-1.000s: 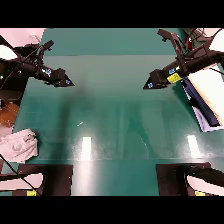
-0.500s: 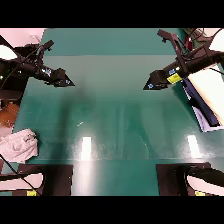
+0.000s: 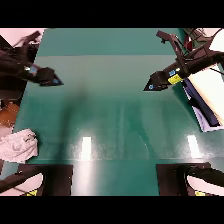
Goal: Fold the shirts.
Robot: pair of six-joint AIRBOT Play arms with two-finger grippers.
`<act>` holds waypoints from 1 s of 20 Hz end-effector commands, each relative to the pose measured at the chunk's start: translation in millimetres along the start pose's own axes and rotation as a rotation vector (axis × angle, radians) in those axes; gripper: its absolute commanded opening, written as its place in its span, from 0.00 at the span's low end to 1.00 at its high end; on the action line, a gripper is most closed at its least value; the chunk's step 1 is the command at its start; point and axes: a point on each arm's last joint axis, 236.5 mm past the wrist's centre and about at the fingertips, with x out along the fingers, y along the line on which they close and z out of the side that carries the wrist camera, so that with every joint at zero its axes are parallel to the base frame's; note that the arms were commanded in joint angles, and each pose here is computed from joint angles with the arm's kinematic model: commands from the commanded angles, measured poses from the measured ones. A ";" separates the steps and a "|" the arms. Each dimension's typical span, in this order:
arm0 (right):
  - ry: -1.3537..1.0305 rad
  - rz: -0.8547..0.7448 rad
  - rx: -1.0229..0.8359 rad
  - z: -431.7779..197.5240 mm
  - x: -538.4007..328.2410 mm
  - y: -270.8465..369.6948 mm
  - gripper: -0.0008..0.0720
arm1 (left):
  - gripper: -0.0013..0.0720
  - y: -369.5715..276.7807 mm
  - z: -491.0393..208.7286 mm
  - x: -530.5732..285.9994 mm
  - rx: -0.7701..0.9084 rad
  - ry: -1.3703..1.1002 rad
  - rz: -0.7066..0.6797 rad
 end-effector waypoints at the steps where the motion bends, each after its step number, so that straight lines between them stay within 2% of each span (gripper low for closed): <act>1: -0.030 -0.002 -0.033 6.9 0.0 -0.2 0.03 | 0.05 27.7 -64.7 -59.5 0.005 0.081 0.281; 3: -0.041 -0.004 -0.048 9.7 -0.1 -0.5 0.03 | 0.05 44.9 -103.5 -77.9 -0.058 0.126 0.403; 4: -0.041 -0.003 -0.049 9.7 0.0 -0.2 0.03 | 0.14 55.4 -119.1 -82.6 -0.091 0.140 0.459; 5: -0.040 -0.004 -0.053 9.5 -0.1 -0.4 0.03 | 0.57 67.2 -134.0 -84.1 -0.124 0.155 0.513; 6: -0.039 -0.004 -0.070 9.3 -0.1 -0.4 0.03 | 0.83 80.0 -147.8 -82.9 -0.172 0.175 0.565; 12: -0.023 -0.002 -0.089 5.4 0.0 0.0 0.03 | 0.83 166.8 -231.7 -43.0 -0.257 0.369 0.837; 16: -0.022 -0.002 -0.089 5.2 0.0 0.1 0.03 | 0.83 186.7 -263.8 -11.1 -0.248 0.413 0.852; 20: -0.022 -0.002 -0.089 5.2 0.0 0.1 0.03 | 0.82 191.9 -267.0 -7.3 -0.251 0.405 0.867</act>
